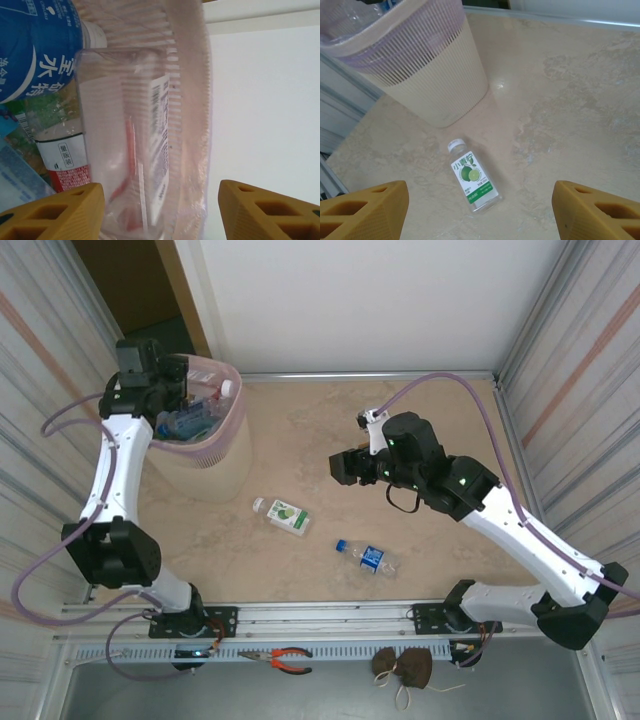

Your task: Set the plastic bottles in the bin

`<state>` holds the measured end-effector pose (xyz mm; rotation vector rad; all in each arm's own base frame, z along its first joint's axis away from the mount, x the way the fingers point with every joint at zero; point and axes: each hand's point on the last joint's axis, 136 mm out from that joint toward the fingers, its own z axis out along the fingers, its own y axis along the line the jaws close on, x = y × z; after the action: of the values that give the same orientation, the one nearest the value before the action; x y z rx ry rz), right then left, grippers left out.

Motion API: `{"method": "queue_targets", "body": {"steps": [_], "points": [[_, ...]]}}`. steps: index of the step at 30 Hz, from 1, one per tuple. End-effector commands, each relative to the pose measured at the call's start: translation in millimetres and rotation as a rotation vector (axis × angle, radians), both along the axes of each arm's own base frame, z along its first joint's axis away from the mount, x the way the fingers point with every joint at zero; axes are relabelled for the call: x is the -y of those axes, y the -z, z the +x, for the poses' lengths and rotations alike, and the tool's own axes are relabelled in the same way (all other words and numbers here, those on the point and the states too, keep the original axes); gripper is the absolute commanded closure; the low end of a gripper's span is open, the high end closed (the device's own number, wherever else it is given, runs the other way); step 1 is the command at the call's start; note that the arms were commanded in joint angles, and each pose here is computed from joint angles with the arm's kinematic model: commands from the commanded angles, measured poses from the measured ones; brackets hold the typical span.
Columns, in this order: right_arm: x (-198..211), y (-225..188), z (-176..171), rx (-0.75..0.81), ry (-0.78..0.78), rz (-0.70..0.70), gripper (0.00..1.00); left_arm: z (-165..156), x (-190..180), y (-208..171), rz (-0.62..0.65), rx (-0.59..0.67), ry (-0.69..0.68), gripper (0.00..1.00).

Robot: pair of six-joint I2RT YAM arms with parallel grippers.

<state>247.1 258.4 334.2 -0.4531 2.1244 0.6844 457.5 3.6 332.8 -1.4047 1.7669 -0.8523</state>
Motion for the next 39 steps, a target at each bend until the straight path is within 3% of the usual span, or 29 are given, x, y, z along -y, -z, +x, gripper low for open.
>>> {"method": "queue_targets", "body": {"steps": [1, 10, 18, 24, 39], "points": [[10, -8, -1, 0.011, 0.029, 0.012, 0.26, -17, -8, -43, 0.058, 0.093, -0.005, 0.39], [12, -1, -1, -0.001, 0.040, -0.007, 0.26, 0, 15, -73, 0.104, 0.217, 0.168, 0.46], [12, 43, -3, -0.094, 0.006, -0.157, 0.26, -3, 48, -84, 0.151, 0.327, 0.364, 0.46], [8, 90, -16, -0.191, -0.137, -0.340, 0.27, -21, 56, -77, 0.190, 0.346, 0.430, 0.46], [7, 224, -54, -0.385, -0.396, -0.879, 0.30, -64, 43, -50, 0.260, 0.287, 0.399, 0.42]]}}
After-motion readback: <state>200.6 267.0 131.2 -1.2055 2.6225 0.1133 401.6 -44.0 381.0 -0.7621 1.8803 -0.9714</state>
